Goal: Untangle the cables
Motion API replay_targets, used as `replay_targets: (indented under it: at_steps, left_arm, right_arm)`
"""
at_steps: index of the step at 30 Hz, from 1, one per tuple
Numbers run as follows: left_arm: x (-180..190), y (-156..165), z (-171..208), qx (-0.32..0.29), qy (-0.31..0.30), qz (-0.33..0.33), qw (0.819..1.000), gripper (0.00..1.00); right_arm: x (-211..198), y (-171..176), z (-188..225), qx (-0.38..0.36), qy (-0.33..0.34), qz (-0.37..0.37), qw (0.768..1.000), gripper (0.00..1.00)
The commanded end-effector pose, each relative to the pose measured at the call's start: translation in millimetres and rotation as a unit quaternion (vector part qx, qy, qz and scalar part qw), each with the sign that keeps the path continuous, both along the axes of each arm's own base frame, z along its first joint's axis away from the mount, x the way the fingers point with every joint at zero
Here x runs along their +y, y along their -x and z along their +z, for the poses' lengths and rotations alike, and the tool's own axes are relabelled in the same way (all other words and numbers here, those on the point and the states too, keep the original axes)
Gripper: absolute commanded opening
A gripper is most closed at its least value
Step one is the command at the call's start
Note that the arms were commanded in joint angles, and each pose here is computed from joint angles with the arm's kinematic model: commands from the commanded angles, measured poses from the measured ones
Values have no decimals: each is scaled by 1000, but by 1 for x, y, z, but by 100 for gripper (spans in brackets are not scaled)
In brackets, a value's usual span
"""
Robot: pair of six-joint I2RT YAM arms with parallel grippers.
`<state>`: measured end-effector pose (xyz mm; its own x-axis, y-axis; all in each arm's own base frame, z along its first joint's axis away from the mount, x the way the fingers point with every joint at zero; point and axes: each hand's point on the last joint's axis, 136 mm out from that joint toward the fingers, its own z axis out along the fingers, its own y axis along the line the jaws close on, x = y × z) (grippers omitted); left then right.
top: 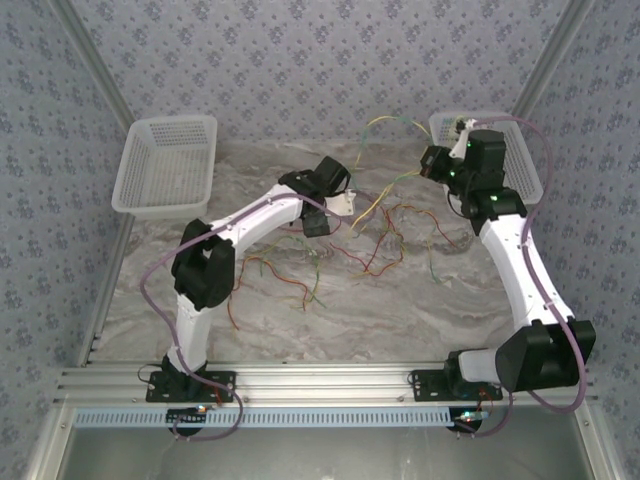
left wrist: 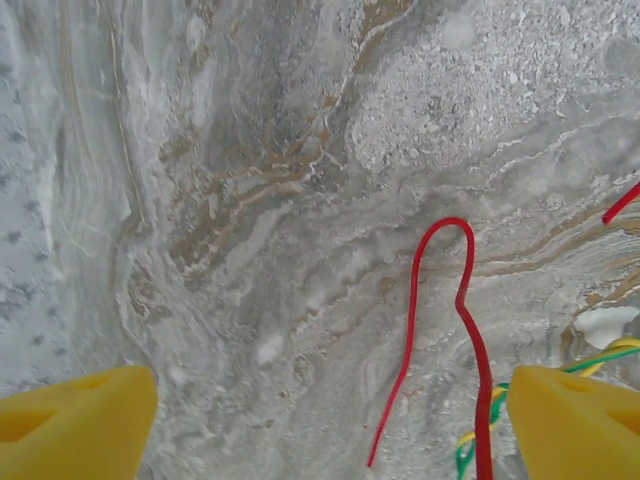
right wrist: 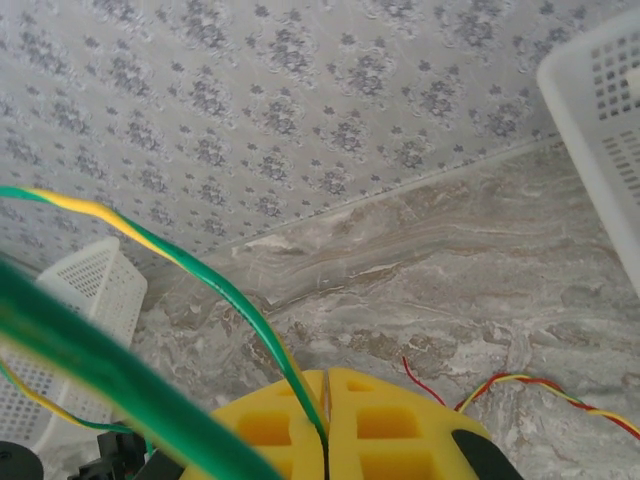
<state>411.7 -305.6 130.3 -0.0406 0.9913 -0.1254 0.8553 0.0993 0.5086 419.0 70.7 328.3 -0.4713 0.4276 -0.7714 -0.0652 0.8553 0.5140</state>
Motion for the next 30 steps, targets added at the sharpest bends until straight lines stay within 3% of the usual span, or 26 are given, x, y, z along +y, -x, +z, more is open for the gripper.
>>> replay_targets:
  at_steps: [1,3,5,6,7,12,16,17,19,21,22,23,25,27,30]
  left_arm:
    - [-27,0,47,5,83,-66,994,87]
    - [-40,3,58,40,180,-82,979,71]
    - [-33,-7,61,53,222,-51,972,28]
    - [-30,-21,71,28,238,-27,970,4]
    - [-24,-28,78,12,251,-6,968,0]
    - [14,-54,134,-67,318,81,942,0]
    - [50,-62,179,-72,371,157,912,0]
    - [56,-61,184,-69,369,164,912,0]
    - [59,-60,184,-73,336,162,925,11]
    - [55,-57,164,-47,293,159,942,6]
    - [52,-56,154,-28,283,159,945,15]
    - [48,-51,145,-5,272,157,950,37]
    - [43,-47,135,10,252,158,955,98]
    - [34,-39,136,25,261,138,955,99]
    - [20,-26,159,26,324,97,941,99]
  right_arm:
    - [5,5,13,-14,-43,16,999,0]
    - [6,5,13,-16,-59,23,998,0]
    - [5,5,11,-16,-66,23,997,0]
    - [4,5,9,-15,-66,22,998,0]
    - [3,6,8,-13,-64,20,998,0]
    - [-2,8,6,-9,-55,16,998,0]
    - [-7,10,5,-9,-44,5,999,0]
    - [-9,11,4,-7,-39,0,999,0]
    - [-11,12,4,-6,-33,-6,999,0]
    - [-12,11,3,-6,-33,-6,999,0]
    - [-11,11,3,-6,-33,-6,999,0]
    - [-11,12,2,-5,-32,-7,999,0]
    - [-11,13,6,-10,-29,-7,1000,0]
    - [-10,15,11,-12,-19,-7,1000,0]
    - [-11,13,13,-10,1,-16,1000,0]
